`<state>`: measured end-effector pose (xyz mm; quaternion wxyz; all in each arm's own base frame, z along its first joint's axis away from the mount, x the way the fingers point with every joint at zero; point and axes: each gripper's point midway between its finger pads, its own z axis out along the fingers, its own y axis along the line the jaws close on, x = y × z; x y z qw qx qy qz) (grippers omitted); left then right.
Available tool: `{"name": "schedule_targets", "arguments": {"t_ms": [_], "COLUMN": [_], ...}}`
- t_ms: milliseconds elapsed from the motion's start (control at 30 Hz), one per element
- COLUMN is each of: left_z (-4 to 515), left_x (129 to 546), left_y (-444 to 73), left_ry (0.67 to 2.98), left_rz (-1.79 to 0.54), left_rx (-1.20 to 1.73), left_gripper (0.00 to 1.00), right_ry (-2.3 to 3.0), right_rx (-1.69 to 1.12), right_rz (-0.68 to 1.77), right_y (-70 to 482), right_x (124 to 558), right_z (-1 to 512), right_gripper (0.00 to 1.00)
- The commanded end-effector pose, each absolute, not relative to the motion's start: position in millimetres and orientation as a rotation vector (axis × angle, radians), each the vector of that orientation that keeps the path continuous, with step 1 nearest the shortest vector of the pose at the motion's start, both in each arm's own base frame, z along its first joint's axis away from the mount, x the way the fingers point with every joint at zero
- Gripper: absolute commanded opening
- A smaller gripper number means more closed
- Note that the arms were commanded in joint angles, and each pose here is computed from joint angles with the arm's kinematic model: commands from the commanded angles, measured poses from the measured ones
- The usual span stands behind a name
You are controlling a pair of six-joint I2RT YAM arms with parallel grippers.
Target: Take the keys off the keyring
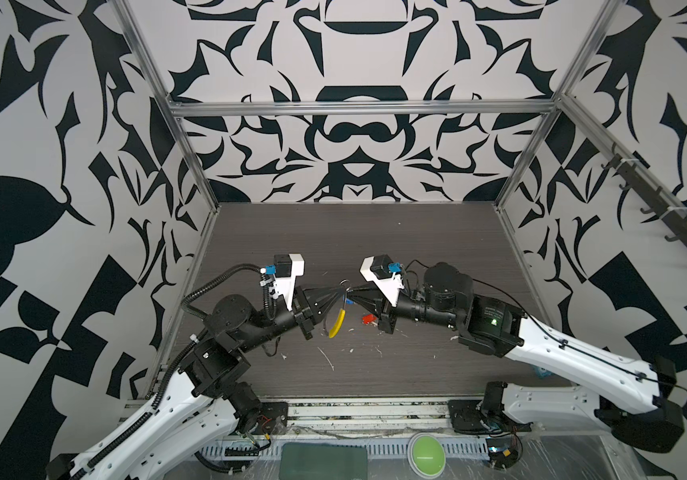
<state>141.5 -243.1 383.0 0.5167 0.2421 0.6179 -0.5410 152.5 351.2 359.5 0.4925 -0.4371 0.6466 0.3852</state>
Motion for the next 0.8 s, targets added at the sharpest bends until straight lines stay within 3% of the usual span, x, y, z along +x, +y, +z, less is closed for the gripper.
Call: {"name": "schedule_targets", "arguments": {"t_ms": [0,100,267,567,767], "left_z": [396.5,395.2,394.3,397.7,399.6], "left_x": [135.5,133.4,129.1,121.4,117.2], "left_y": [-241.2,-237.7,-232.4,-229.8,-229.8], "left_ry": [1.421,1.427,1.422,1.392,1.383], "left_rz": [-1.305,-1.291,-1.287,-1.306,-1.326], "left_rx": [0.605,0.610,0.610,0.630,0.643], "left_gripper": [0.00,0.00,0.00,0.00,0.00], "right_ry": [1.530,1.520,1.469,1.283,1.273], "right_rx": [-1.161,-1.165,-1.144,-1.041,-1.085], "right_rz": [1.016,1.003,1.031,1.370,1.500], "right_y": [357.8,350.5,335.7,322.3,339.6], "right_x": [127.0,124.5,119.7,130.0,127.3], "right_z": [365.6,369.5,385.1,447.3,445.3], "right_gripper": [0.14,0.30,0.40,0.48,0.47]}}
